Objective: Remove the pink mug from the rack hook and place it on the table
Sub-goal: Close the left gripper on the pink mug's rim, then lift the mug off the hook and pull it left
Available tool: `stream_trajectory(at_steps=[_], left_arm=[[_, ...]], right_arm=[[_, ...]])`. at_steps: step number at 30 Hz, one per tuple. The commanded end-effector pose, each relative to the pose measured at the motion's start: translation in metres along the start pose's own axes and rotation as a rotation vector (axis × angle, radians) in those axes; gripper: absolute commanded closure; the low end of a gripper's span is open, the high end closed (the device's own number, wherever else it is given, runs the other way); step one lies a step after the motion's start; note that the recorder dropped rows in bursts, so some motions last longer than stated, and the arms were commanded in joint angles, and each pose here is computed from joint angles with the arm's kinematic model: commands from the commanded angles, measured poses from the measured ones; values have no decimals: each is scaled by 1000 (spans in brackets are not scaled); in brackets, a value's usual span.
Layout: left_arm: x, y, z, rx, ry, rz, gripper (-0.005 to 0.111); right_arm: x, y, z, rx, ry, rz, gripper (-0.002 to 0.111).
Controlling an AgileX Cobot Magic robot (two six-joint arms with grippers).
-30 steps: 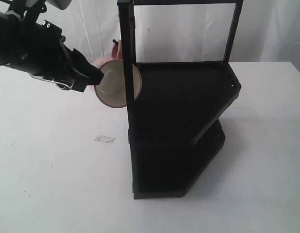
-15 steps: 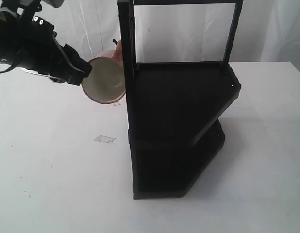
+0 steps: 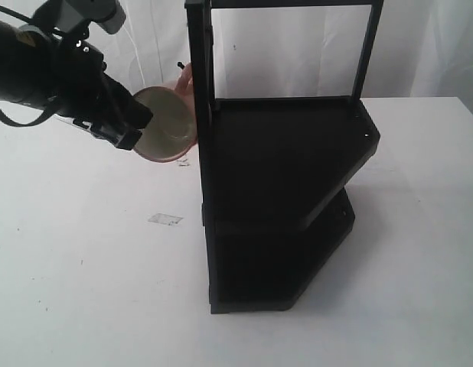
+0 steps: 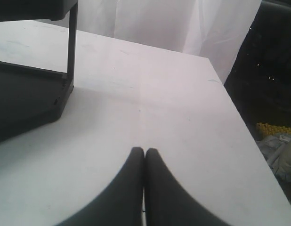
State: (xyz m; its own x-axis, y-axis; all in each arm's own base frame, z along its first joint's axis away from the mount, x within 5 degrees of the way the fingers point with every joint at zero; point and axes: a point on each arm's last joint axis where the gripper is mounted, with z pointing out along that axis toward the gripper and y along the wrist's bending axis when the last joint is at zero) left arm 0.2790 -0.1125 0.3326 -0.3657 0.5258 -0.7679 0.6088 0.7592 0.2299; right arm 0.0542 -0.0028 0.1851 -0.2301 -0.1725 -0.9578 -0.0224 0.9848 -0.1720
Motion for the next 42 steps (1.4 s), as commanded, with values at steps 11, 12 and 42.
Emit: stream_trajectory(at_steps=[11, 12, 42], left_arm=[[1, -3, 0, 18, 9, -2, 84], [2, -4, 0, 23, 16, -2, 89], [-3, -4, -20, 1, -17, -1, 107]], right_arm=[[0, 0, 0, 2, -9, 1, 108], [0, 0, 0, 2, -9, 1, 108], [0, 0, 0, 2, -11, 1, 108]])
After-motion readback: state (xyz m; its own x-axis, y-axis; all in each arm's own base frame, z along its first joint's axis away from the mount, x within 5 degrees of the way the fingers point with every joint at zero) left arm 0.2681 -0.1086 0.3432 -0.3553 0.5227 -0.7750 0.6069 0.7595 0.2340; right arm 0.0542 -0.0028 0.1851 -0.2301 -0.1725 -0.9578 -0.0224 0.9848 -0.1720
